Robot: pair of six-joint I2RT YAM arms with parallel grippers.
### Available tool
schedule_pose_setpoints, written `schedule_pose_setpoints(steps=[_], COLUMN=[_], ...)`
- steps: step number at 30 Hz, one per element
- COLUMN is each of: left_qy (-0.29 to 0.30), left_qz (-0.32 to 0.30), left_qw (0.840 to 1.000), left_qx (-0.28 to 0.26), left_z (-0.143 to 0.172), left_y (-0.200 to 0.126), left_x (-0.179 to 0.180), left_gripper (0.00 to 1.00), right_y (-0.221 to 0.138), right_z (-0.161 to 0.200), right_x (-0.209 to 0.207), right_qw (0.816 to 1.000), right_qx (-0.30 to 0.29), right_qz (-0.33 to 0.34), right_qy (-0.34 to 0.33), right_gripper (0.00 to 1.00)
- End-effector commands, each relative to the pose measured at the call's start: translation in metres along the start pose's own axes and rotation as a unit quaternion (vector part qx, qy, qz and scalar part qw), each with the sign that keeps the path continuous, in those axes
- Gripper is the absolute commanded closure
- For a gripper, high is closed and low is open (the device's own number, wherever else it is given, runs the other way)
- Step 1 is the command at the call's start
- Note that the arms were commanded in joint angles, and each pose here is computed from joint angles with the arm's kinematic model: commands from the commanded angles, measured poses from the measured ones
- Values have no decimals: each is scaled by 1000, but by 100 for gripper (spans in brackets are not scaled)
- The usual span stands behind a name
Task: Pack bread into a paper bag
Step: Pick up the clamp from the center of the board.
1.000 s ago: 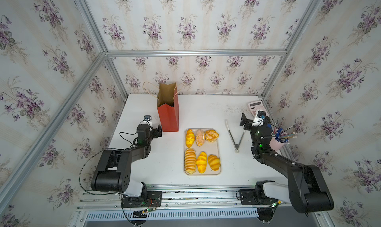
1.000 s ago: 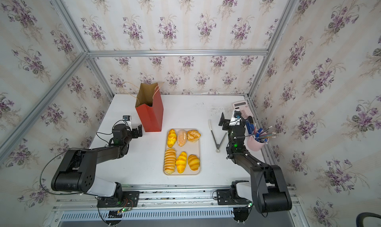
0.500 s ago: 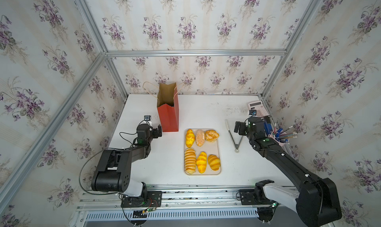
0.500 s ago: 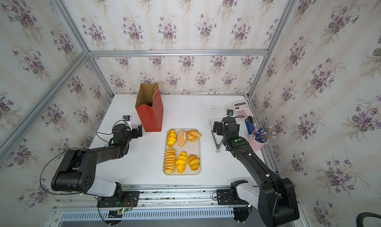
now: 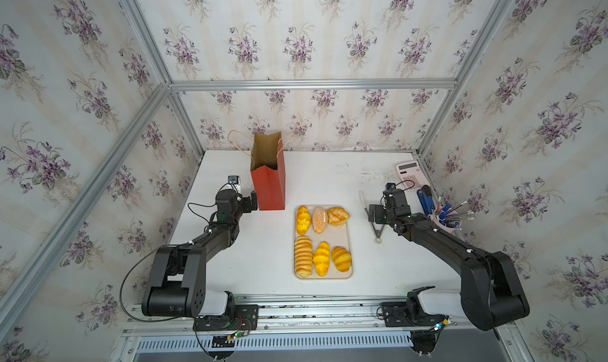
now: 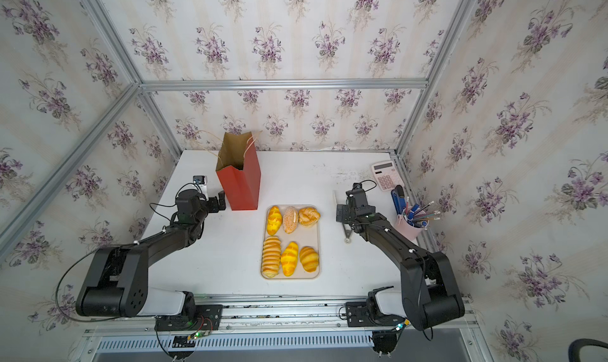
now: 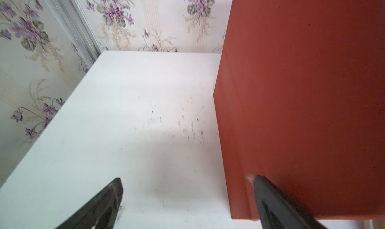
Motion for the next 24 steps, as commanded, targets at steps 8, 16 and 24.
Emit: schedule_pose_setpoints(steps=[8, 16, 24], left_qy=[-69, -82, -75], left_qz=[-66, -23, -60], left_qw=[995, 996, 995], left_qx=[-33, -37, -28], left_z=[-34, -79, -80], left_y=[-44, -50, -24], left_x=[9, -7, -3], left_gripper=[0, 0, 0], right_y=[3, 5, 1], right_z=[16, 19, 20], right_x=[4, 9, 8], right_qw=[1000, 999, 999], right_qx=[26, 32, 31], right_qz=[-11, -3, 0], right_qy=[2, -8, -8], right_gripper=[0, 0, 0])
Point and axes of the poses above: each gripper's point midway between its finger pads, its own y axis out along the fingers, its own x axis along the line the jaws close on, z = x × y, the point moved 8 cm from there along -y, back along the fingers, and after that the axes turned 11 degrees about -y, right-handed, at the moved point
